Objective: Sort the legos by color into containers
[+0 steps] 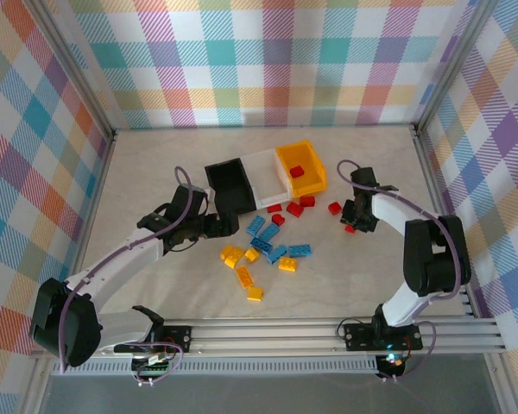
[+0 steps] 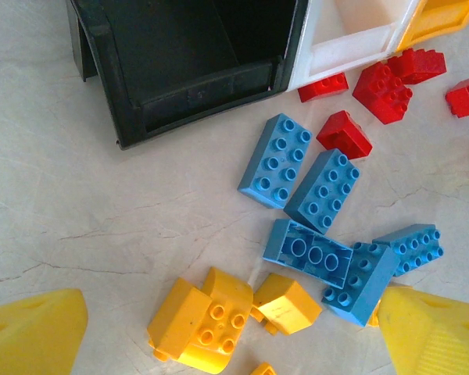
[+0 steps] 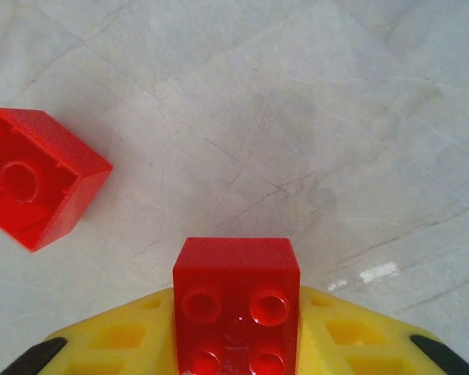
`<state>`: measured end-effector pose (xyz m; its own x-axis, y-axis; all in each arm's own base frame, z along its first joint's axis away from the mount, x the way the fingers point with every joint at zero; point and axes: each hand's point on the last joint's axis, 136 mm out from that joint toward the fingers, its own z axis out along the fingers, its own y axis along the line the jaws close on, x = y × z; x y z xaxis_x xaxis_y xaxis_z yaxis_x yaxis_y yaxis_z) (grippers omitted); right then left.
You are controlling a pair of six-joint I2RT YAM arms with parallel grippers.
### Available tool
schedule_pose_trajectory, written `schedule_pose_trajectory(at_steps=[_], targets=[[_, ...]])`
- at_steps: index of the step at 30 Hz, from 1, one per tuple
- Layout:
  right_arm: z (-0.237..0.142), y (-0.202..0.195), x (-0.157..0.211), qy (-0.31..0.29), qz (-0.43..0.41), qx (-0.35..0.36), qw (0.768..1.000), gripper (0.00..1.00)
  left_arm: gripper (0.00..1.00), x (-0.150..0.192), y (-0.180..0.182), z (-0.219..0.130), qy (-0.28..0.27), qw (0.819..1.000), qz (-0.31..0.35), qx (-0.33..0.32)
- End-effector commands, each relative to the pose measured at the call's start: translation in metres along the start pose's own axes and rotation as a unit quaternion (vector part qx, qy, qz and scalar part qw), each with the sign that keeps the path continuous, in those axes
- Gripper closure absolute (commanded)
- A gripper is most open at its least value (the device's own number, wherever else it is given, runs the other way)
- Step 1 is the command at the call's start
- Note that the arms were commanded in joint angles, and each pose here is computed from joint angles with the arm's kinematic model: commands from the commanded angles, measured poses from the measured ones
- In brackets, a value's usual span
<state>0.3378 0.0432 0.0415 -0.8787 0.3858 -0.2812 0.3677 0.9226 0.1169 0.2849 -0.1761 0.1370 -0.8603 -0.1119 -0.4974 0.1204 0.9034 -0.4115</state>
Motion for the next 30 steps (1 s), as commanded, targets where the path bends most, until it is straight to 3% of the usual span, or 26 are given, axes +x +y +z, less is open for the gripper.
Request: schedule_pose_trajectory(at_steps=[1, 6, 16, 25, 30], targets=[[-0.015, 0.000, -0.001, -0.011, -0.006, -0.009, 1.000, 0.66, 0.04, 0.001, -0.001, 0.003, 0.000, 1.000, -0.005, 0.001], [-0.048, 0.023, -0.010, -0.036, -0.022, -0.057, 0.998, 0.67, 0.04, 0.000, 0.000, 0.002, -0.003, 1.000, -0.006, 0.002], [-0.108, 0.121, -0.058, -0.087, -0.099, -0.168, 0.977, 0.67, 0.04, 0.000, 0.000, 0.005, -0.003, 1.000, -0.005, 0.002], [-0.086, 0.192, -0.096, -0.082, -0.149, -0.200, 0.965, 0.67, 0.04, -0.001, 0.007, -0.005, -0.010, 1.000, 0.000, -0.013], [-0.062, 0.209, -0.113, -0.078, -0.167, -0.188, 0.965, 0.67, 0.04, -0.003, 0.014, -0.009, -0.014, 1.000, -0.001, -0.022]])
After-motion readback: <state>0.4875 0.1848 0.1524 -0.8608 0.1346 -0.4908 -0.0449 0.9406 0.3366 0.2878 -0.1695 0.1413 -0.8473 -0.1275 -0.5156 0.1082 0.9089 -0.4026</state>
